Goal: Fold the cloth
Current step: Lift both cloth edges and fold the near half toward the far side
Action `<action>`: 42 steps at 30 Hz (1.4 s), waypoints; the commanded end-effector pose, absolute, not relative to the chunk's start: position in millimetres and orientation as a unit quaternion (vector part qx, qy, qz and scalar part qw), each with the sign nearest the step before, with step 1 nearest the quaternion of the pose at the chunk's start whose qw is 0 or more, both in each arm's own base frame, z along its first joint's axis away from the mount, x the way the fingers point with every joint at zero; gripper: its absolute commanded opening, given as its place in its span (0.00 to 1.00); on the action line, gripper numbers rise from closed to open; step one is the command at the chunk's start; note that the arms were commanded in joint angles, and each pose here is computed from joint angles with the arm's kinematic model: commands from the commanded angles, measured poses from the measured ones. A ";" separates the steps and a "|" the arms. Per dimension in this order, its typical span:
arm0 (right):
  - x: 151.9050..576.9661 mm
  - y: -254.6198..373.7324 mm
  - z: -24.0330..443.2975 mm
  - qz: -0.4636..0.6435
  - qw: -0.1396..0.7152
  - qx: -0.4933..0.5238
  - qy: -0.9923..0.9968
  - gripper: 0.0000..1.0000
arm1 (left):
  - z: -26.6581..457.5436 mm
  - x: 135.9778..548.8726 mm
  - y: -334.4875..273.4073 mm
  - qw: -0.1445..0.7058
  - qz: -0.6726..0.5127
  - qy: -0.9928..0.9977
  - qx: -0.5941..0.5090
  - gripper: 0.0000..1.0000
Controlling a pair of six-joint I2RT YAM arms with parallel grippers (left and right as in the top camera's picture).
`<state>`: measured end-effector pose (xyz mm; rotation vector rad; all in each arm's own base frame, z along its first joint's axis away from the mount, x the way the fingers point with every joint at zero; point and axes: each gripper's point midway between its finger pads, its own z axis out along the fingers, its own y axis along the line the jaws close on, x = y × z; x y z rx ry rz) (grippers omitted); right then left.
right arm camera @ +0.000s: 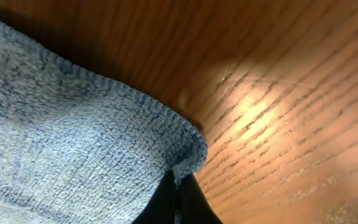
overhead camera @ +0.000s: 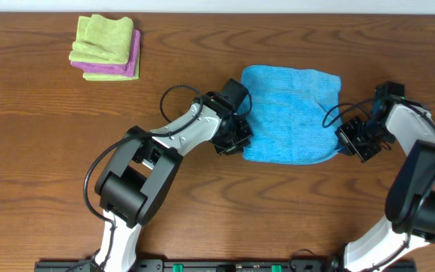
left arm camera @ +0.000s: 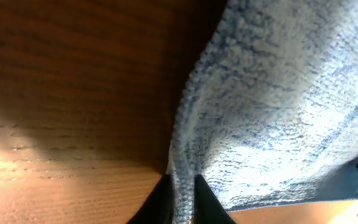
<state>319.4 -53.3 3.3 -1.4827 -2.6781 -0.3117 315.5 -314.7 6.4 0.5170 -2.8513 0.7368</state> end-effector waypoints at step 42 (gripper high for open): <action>363.1 -49.0 67.9 -0.157 -0.107 -0.370 -0.909 0.01 | 36.9 357.4 -321.4 0.061 0.303 -0.929 0.204 0.06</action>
